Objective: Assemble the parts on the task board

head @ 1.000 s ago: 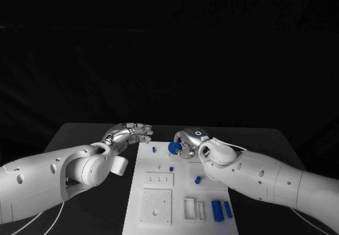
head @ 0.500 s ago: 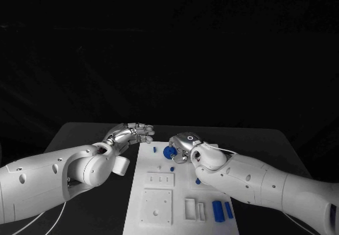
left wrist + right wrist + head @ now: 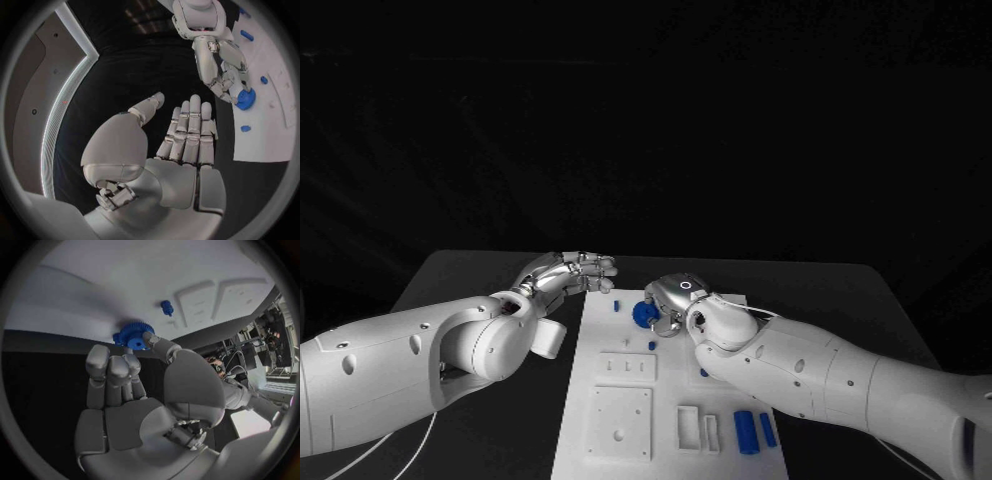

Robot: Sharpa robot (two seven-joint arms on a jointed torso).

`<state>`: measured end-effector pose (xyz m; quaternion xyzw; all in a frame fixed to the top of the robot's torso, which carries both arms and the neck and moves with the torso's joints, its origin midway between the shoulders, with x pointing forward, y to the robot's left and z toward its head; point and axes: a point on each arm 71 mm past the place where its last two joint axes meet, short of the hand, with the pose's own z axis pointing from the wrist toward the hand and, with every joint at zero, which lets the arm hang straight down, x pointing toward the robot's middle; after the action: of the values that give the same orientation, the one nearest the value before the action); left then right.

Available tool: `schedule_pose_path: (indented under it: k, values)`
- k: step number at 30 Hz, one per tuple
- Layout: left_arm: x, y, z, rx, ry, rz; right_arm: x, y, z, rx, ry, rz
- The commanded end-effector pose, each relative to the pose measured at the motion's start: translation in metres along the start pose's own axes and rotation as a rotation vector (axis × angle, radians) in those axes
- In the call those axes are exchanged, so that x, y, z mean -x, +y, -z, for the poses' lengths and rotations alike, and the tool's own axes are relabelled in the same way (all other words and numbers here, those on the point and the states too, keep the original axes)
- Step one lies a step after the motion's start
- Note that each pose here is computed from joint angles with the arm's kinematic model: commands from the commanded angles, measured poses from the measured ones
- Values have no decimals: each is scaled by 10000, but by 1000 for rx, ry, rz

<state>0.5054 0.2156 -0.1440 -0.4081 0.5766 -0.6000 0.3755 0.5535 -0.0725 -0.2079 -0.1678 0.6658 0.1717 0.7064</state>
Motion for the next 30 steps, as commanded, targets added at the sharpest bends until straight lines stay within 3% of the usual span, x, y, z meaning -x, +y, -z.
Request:
schedule_pose_path:
  k: [1,18,30]
  values:
    - [-22,-21,-6,-15,12,2,-22,9,-7,-1,13,16]
    - [-32,-20,-14,-14,15,3,-22,63,-38,3,2,-2]
    - [-2,-21,-10,-15,6,0,6,7,28,4,-21,-49]
